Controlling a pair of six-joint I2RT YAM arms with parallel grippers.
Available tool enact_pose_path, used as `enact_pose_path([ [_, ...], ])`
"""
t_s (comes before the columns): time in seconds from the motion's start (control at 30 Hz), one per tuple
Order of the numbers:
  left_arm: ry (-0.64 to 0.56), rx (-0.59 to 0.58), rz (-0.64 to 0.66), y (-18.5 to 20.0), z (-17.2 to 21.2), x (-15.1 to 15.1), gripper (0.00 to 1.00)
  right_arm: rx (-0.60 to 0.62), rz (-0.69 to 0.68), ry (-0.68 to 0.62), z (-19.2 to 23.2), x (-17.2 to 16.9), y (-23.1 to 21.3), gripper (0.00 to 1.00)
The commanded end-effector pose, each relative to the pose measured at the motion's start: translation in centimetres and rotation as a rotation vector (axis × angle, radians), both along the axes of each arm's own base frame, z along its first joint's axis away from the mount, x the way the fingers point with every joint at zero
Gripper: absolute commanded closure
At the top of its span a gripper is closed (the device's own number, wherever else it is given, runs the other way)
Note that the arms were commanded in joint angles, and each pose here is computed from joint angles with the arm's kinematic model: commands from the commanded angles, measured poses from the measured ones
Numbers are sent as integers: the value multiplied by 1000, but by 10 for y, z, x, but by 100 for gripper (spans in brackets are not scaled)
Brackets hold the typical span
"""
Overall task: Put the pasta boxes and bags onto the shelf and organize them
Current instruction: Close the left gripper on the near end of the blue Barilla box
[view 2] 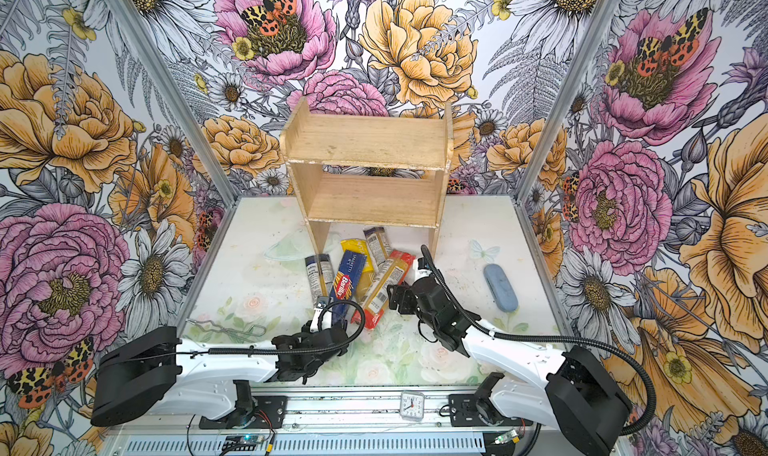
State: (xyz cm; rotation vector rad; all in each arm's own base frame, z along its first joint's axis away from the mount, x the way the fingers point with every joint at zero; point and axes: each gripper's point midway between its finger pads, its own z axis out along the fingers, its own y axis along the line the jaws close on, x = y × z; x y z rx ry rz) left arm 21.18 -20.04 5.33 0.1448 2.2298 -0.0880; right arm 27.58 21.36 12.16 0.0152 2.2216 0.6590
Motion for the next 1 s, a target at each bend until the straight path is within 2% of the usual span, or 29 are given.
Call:
enact_pose_path([
  [0.0, 39, -12, -66, -12, 3, -5, 56, 3, -9, 2, -2, 1, -1, 12],
  [0.13, 41, -17, -75, -10, 6, -5, 64, 1, -9, 6, -3, 1, -1, 12],
  [0.23, 51, -25, -84, -9, 5, -7, 76, 3, -10, 7, -4, 1, -1, 12],
  [0.5, 33, -79, -101, -8, 25, -8, 84, 1, -9, 12, -5, 1, -1, 12],
  [0.6, 25, -104, -96, -3, 42, -7, 94, 1, -11, 11, -5, 1, -1, 12],
  [0.8, 5, -205, -81, 10, 72, -6, 100, -2, -14, 14, -6, 1, -2, 12],
  [0.97, -24, -295, -68, 21, 95, -5, 100, -9, -17, 25, -10, 2, -1, 12],
])
